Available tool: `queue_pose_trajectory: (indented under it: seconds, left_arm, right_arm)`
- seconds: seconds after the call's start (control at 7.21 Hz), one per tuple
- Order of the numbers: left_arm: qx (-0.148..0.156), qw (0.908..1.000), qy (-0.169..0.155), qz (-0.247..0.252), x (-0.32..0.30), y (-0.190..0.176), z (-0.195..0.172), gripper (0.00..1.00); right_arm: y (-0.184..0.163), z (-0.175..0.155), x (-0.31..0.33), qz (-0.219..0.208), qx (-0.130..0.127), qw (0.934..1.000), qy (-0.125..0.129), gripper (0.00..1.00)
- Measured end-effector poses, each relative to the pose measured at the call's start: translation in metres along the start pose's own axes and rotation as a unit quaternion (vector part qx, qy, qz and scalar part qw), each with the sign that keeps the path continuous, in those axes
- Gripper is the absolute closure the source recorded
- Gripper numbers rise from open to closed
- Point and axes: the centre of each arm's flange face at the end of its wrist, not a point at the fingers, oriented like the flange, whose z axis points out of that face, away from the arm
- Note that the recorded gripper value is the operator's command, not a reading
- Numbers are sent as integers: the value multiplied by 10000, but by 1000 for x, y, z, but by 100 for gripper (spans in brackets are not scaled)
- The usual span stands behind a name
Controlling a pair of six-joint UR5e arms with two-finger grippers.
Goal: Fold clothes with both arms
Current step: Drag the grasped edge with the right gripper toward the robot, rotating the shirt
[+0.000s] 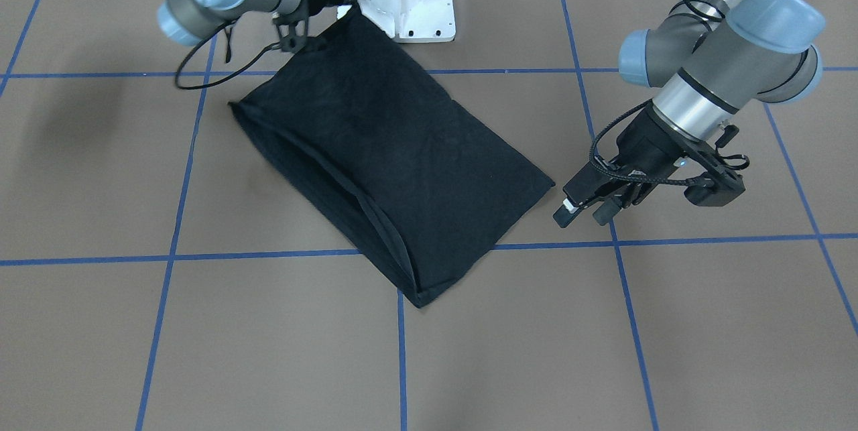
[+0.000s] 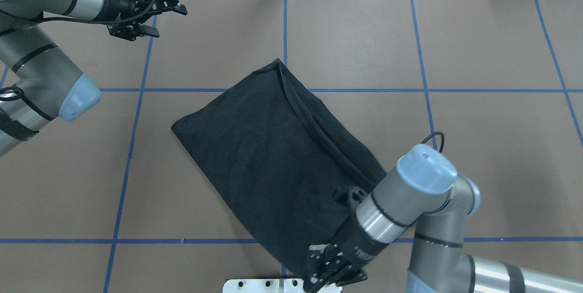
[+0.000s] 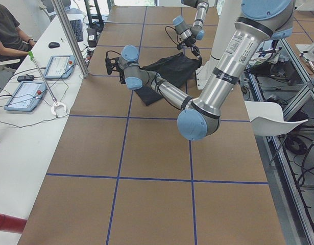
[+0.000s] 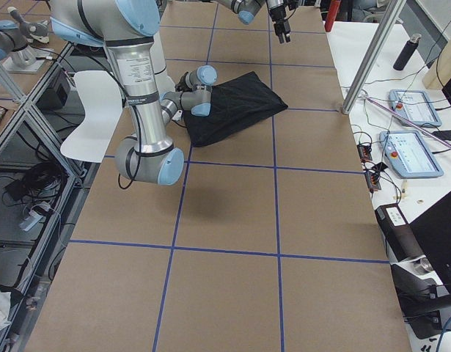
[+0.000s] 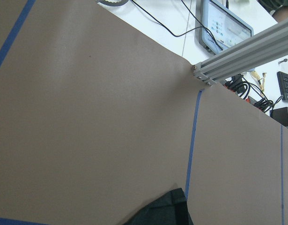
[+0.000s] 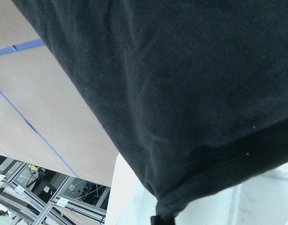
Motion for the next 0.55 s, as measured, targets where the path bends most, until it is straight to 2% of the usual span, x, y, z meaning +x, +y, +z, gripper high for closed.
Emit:
queue_pose_trajectory:
  seconds: [0.14, 0.55]
  left_arm:
    - [-8, 10000, -50, -17, -9, 0, 1, 0]
    - [-26, 10000, -66, -19, -13, 1, 1, 0]
  right_arm:
    - [1, -3, -6, 18, -25, 10000, -17, 0]
    - [-15, -56, -14, 24, -55, 10000, -76, 0]
